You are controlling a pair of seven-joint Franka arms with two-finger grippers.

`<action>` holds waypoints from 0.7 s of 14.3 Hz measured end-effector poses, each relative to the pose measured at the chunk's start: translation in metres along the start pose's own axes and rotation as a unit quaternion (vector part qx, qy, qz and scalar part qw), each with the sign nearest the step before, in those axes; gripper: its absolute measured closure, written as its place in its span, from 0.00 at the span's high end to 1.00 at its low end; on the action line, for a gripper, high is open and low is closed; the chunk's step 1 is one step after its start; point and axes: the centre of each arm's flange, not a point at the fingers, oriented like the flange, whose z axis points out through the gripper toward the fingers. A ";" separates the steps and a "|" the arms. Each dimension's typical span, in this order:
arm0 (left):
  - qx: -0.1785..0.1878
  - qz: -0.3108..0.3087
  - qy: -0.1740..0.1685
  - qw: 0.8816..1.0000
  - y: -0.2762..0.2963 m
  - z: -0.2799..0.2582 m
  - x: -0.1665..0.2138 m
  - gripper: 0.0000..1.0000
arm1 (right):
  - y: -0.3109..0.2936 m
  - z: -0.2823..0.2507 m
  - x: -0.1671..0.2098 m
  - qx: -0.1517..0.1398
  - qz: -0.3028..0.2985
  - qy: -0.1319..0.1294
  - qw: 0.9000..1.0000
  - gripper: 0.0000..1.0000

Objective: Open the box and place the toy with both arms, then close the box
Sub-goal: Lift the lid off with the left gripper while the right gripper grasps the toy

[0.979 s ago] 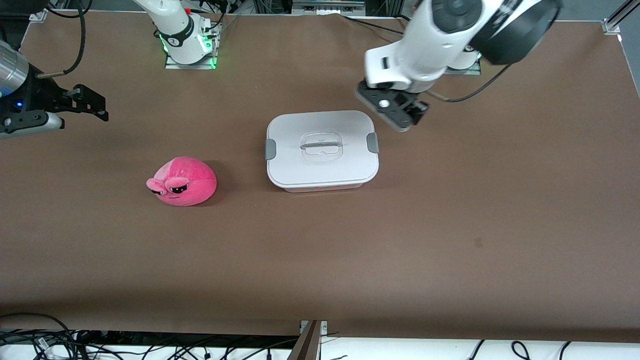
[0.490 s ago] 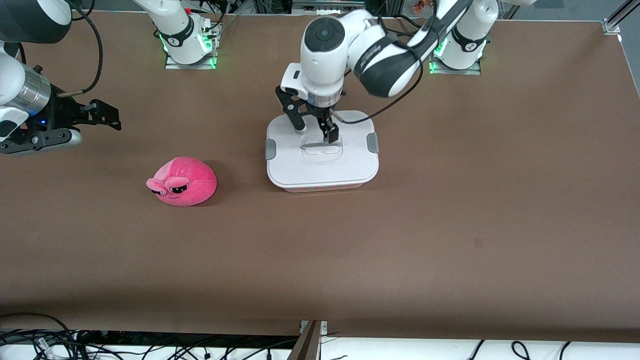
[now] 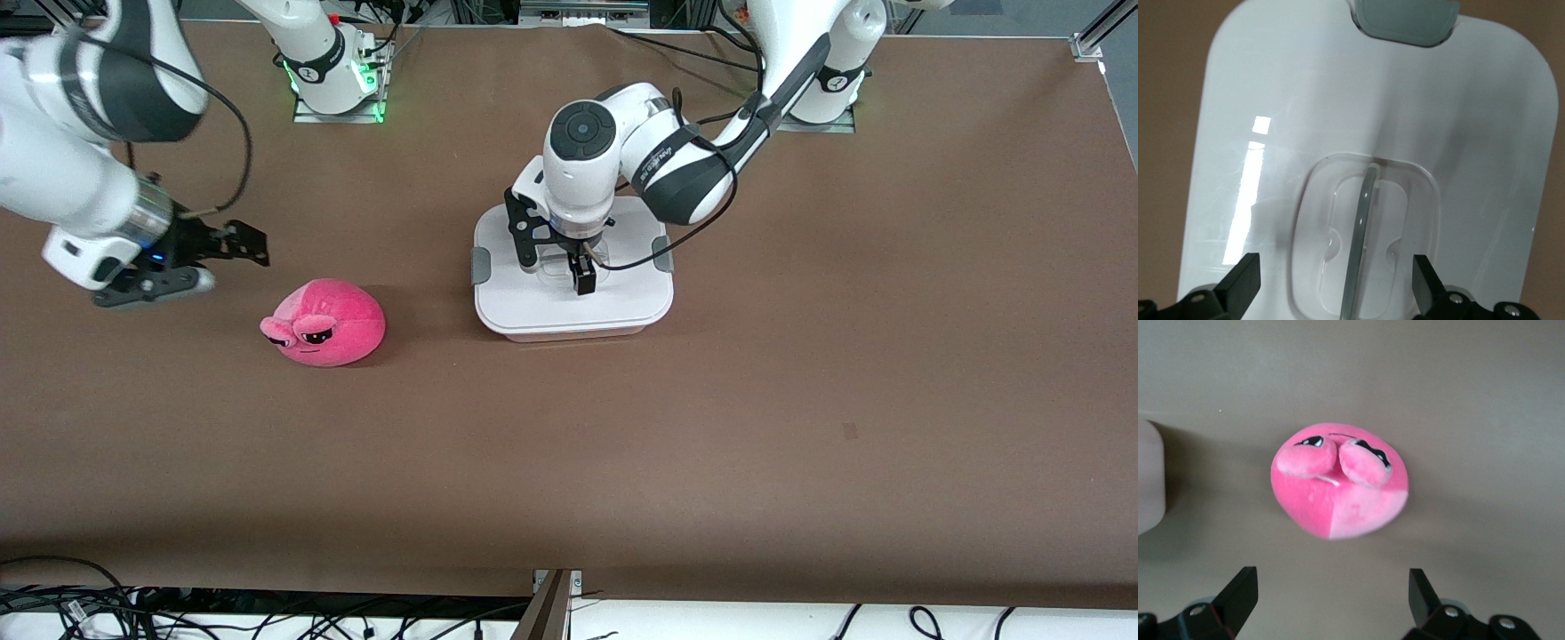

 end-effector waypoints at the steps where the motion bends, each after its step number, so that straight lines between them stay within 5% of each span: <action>1: -0.002 0.004 -0.003 1.000 0.001 0.004 0.000 0.94 | -0.008 0.023 -0.001 -0.001 0.000 0.005 1.000 1.00; 8: -0.001 0.010 0.000 1.000 0.005 -0.002 0.005 0.18 | -0.021 0.108 0.012 0.001 -0.003 0.030 1.000 1.00; 10: -0.002 0.014 -0.001 1.000 0.008 -0.006 0.006 0.07 | -0.019 0.126 0.018 0.002 -0.002 0.036 0.999 0.98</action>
